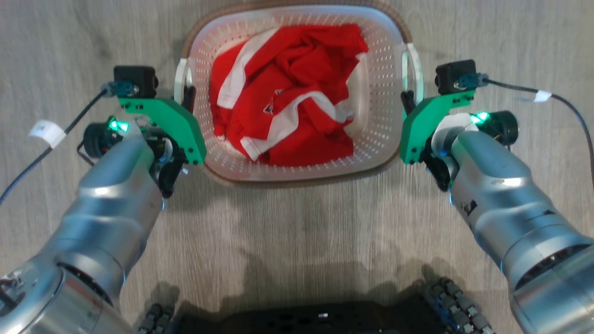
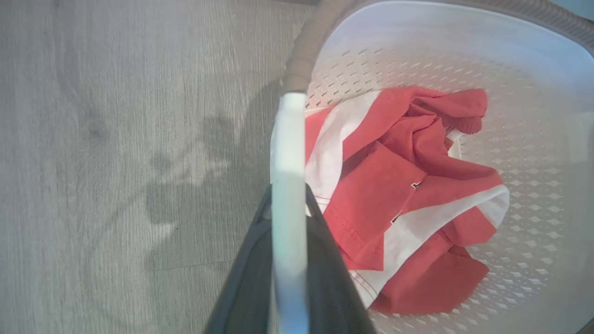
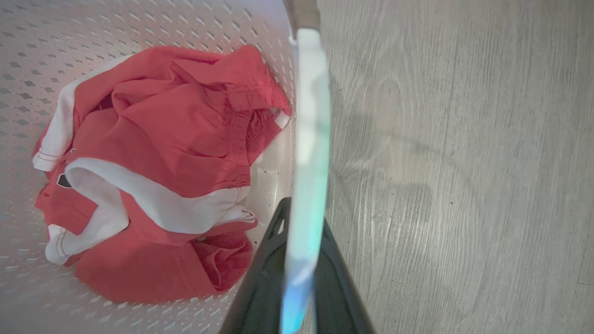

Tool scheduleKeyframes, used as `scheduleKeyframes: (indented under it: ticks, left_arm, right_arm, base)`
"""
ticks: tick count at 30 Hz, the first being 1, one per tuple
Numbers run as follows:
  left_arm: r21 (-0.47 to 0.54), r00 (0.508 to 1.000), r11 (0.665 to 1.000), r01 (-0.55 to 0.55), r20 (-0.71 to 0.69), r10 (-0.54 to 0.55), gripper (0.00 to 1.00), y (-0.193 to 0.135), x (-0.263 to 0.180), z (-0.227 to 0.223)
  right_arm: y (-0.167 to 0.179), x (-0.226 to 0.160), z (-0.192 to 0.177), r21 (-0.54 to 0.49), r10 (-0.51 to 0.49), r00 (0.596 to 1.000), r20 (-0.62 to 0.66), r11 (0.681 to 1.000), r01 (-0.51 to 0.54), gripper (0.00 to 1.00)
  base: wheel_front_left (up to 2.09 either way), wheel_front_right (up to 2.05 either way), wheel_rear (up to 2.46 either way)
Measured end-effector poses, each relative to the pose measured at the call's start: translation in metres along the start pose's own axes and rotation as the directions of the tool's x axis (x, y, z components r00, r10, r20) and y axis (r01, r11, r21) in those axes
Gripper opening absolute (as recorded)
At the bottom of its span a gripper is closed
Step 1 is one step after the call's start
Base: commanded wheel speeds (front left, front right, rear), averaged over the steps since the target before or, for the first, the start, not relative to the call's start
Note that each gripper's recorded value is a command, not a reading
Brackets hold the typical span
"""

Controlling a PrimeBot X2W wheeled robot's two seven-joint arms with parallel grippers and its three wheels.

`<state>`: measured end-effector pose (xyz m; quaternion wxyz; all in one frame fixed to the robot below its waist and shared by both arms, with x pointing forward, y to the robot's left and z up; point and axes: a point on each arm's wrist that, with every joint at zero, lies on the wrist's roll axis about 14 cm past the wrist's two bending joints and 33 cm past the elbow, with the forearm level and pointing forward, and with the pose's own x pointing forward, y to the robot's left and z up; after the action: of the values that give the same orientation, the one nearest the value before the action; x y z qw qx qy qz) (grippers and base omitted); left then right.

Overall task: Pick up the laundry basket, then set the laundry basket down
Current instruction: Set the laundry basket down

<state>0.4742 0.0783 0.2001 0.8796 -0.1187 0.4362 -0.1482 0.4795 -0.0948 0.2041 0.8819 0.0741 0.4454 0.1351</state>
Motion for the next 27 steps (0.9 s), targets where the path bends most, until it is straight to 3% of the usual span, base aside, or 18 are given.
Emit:
scheduleKeyframes:
  ticks: [13,27]
  left_arm:
    - [-0.003,0.999,0.999,0.042,-0.012,-0.042,0.00,0.002,0.038,-0.015]
    - [-0.037,0.999,0.999,0.025,-0.045,-0.027,0.00,0.005,0.040,-0.031]
  right_arm:
    - [-0.025,0.033,-0.027,0.020,-0.039,0.998,-0.038,0.999,0.040,0.00]
    - [-0.030,0.041,-0.034,0.030,-0.050,0.995,-0.085,0.998,0.052,0.00]
  base:
    - [0.00,0.00,0.00]
    - [0.00,0.00,0.00]
